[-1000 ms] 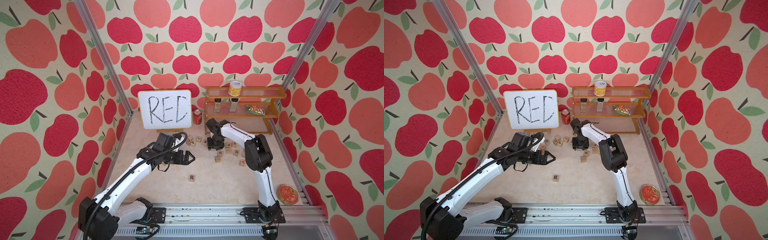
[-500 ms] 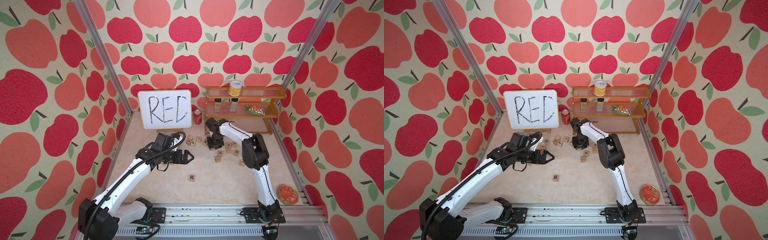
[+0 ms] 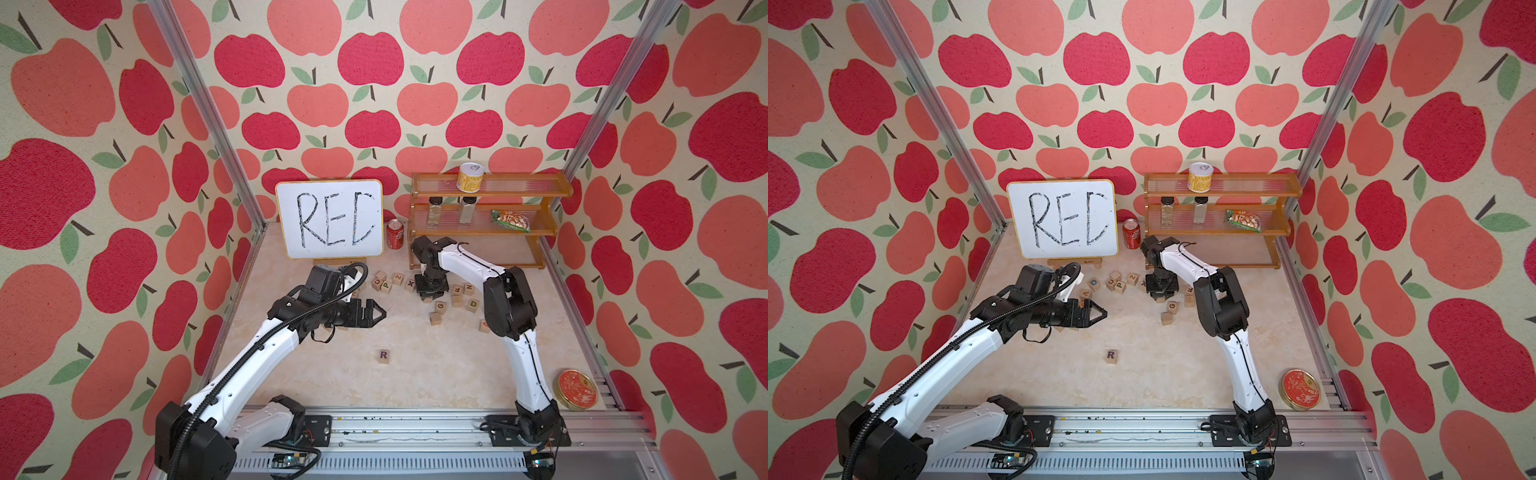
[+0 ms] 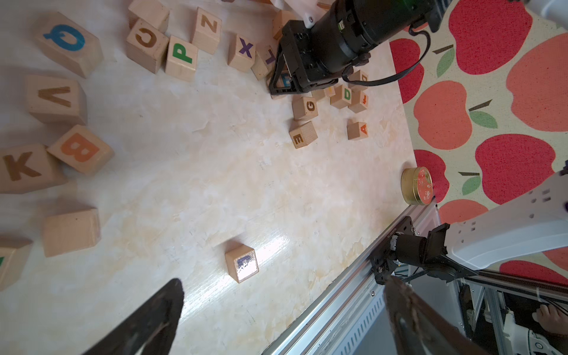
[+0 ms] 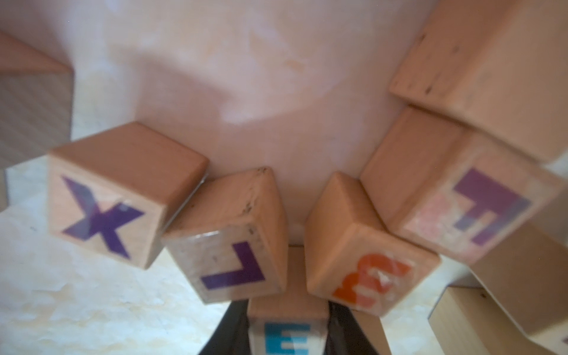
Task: Assemble the uppercase word "red" with letter blocks
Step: Pick up the letter block from the center of the board.
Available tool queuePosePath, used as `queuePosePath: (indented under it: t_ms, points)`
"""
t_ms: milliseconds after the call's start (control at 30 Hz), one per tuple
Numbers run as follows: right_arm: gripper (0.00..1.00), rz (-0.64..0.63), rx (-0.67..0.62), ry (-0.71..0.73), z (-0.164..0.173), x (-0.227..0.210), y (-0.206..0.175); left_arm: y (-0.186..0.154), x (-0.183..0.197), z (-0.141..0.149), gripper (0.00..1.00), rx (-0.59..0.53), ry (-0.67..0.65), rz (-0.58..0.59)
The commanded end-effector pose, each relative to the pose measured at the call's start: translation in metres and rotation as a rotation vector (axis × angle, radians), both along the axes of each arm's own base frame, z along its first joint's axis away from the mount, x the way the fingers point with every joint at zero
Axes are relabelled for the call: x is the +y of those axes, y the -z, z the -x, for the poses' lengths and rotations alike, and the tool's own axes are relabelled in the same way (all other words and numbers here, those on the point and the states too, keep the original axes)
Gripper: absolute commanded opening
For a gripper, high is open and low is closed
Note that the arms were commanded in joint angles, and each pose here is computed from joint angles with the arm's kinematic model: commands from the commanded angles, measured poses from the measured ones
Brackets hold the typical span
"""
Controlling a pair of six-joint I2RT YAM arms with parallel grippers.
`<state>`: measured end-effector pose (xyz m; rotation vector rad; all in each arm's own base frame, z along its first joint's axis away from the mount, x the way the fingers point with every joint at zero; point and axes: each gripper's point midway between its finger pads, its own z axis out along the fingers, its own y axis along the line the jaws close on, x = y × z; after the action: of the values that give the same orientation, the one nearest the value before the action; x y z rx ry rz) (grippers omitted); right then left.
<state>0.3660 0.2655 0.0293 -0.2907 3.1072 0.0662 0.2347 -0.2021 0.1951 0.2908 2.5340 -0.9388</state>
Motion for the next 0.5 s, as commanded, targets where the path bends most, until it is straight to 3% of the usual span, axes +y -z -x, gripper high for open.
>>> queuePosePath:
  t_ms: [0,467]
  points:
    - [0.14,0.002,-0.027,0.012,0.008,0.0,-0.027,-0.001,0.001,0.004,0.99,0.001,0.008,0.016]
    - [0.14,-0.01,-0.056,0.016,0.04,0.013,-0.051,-0.008,0.004,0.018,0.99,-0.012,0.027,0.038]
